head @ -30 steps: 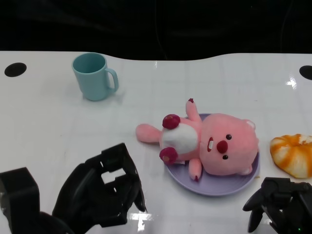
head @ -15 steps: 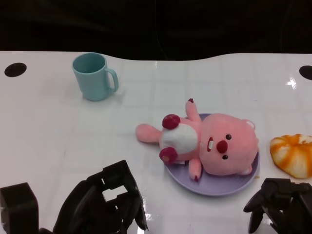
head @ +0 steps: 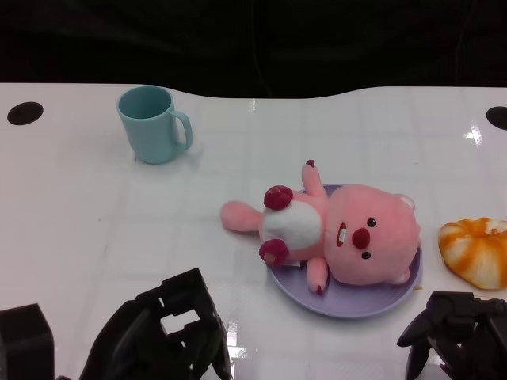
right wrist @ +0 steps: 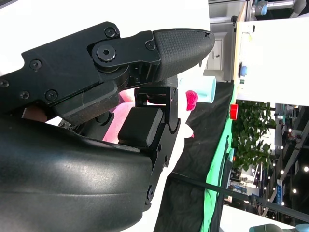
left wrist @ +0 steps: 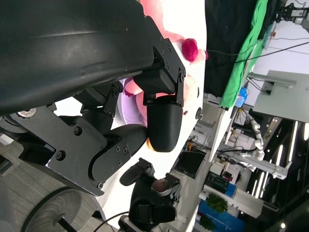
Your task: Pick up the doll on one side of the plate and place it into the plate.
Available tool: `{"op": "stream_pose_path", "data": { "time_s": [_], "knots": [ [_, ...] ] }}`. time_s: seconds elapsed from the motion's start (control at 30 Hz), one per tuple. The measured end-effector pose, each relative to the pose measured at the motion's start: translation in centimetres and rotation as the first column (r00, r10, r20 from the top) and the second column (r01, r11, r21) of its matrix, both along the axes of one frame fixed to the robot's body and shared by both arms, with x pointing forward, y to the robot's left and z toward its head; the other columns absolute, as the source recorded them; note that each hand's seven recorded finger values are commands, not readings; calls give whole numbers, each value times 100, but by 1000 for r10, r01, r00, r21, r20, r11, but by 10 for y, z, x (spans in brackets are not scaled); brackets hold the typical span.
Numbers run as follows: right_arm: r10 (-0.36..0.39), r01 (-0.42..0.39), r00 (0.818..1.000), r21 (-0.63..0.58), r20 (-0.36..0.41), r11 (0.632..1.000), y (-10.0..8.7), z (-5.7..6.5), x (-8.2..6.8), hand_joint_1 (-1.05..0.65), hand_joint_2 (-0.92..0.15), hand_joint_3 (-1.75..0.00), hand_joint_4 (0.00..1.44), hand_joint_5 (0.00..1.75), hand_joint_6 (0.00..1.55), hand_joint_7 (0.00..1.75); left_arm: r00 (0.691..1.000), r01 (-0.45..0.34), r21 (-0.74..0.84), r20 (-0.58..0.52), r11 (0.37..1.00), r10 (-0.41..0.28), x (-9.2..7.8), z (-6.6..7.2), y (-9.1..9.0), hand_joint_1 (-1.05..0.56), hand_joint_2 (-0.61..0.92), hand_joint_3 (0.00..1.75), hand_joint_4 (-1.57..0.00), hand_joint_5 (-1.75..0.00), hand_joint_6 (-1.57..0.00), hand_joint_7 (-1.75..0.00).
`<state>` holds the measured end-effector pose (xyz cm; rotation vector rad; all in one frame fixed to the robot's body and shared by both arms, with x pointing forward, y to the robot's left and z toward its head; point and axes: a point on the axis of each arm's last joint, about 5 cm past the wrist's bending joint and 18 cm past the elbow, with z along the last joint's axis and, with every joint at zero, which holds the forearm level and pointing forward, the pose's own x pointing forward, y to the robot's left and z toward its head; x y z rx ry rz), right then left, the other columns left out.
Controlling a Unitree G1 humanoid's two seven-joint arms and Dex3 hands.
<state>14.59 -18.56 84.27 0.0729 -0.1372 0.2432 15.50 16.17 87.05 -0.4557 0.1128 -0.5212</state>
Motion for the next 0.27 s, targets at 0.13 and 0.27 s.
{"op": "stream_pose_path", "data": {
  "time_s": [0.13,0.27],
  "knots": [
    [2,-2,1000,-1,0,1000,0,0,0,-98,-92,-31,110,130,110,87,1000,-6,-2,3,1000,6,0,0,0,-17,53,122,-76,-173,-68,-157],
    [1,-1,1000,-1,0,1000,0,0,0,-99,-92,-31,110,130,111,87,1000,-12,-2,11,1000,12,1,0,1,-17,53,122,-75,-173,-67,-158]
  ]
}}
